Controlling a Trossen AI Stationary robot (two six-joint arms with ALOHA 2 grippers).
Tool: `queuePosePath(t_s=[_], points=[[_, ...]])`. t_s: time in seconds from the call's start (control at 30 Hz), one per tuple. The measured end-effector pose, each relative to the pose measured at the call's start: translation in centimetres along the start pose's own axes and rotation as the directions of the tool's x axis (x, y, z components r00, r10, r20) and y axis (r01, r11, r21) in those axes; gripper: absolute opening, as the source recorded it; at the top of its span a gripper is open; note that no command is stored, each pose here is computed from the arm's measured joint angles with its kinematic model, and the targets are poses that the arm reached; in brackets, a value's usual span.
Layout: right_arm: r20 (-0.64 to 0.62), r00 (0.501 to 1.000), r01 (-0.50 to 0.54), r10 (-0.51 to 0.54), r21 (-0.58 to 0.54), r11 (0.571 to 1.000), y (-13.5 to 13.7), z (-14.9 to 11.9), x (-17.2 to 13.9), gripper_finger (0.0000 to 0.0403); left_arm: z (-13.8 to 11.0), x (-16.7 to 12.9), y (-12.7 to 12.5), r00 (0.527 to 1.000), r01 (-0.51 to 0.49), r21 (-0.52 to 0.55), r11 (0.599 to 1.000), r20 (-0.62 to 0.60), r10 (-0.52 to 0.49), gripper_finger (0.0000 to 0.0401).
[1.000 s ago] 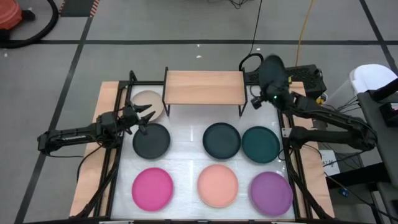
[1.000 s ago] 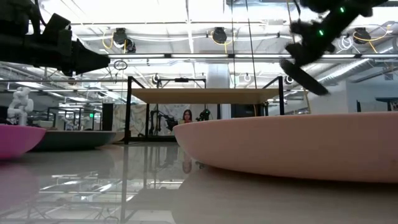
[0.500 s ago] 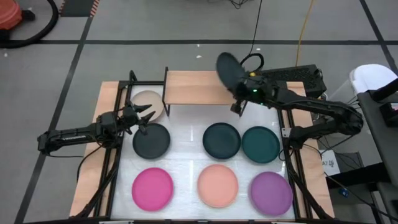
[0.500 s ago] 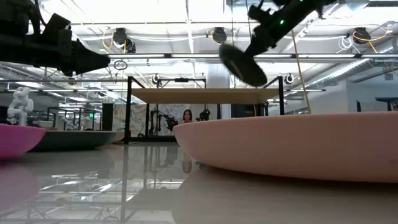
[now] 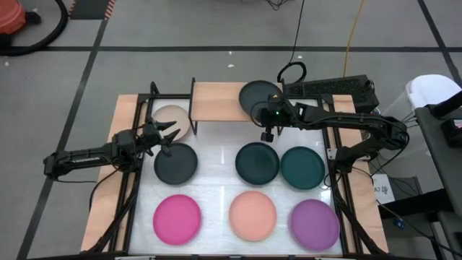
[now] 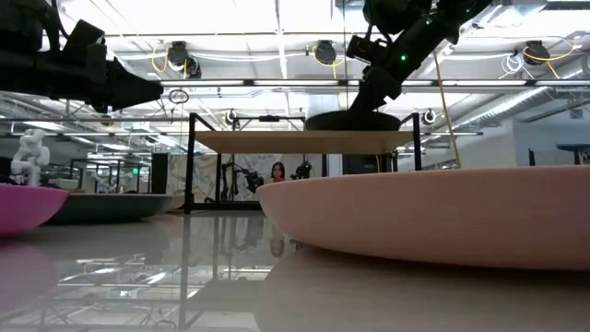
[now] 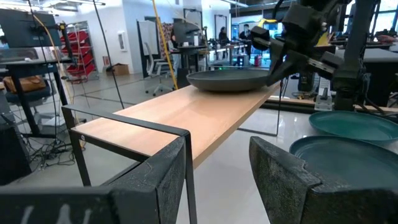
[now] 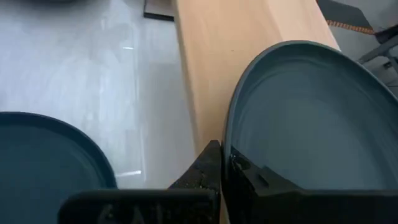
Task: Place and stack plates onto a shelf
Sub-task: Put the black plate on the shelf, then put the dark blue plate on the black plate on the shelf
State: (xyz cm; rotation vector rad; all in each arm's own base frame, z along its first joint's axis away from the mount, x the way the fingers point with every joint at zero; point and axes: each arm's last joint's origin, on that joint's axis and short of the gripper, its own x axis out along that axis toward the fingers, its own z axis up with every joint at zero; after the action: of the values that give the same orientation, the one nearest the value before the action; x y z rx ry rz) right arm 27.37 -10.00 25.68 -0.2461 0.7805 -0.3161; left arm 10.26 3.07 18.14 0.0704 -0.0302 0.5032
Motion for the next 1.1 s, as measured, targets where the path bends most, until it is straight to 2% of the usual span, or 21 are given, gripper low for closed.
queuePosePath(t_s=[0.33, 0.5, 0.7, 0.87, 1.0, 1.1], points=[[0.039, 0.999, -0.01, 0.01, -0.008, 1.0, 0.7, 0.6, -0.1, 0.0007, 0.0, 0.0, 0.0, 1.0, 0.0, 0.0, 1.0, 0.0, 0.0, 0.0184], [0.063, 0.998, -0.001, 0.001, 0.007, 1.0, 0.6, 0.8, -0.1, 0.0039, 0.0, 0.0, 0.0, 1.0, 0.0, 0.0, 1.0, 0.0, 0.0, 0.0184], [0.092, 0.996, 0.001, -0.001, 0.003, 1.0, 0.8, 1.1, -0.6, 0.0096, 0.0, 0.0, 0.0, 1.0, 0.0, 0.0, 1.0, 0.0, 0.0, 0.0184], [0.188, 0.982, -0.009, 0.012, -0.016, 1.0, 1.4, 2.1, -3.6, 0.013, 0.0, 0.0, 0.0, 1.0, 0.0, 0.0, 1.0, 0.0, 0.0, 0.0184], [0.278, 0.96, -0.046, 0.037, 0.027, 0.999, 2.1, 2.5, -7.4, 0.0135, 0.0, 0.0, 0.0, 1.0, 0.0, 0.005, 1.0, -0.002, 0.0, 0.0184], [0.305, 0.949, -0.105, 0.078, 0.074, 0.992, 3.0, 1.9, -9.9, 0.0131, -0.1, 0.0, 0.0, 1.0, 0.001, 0.125, 0.992, -0.008, 0.0, 0.0184]])
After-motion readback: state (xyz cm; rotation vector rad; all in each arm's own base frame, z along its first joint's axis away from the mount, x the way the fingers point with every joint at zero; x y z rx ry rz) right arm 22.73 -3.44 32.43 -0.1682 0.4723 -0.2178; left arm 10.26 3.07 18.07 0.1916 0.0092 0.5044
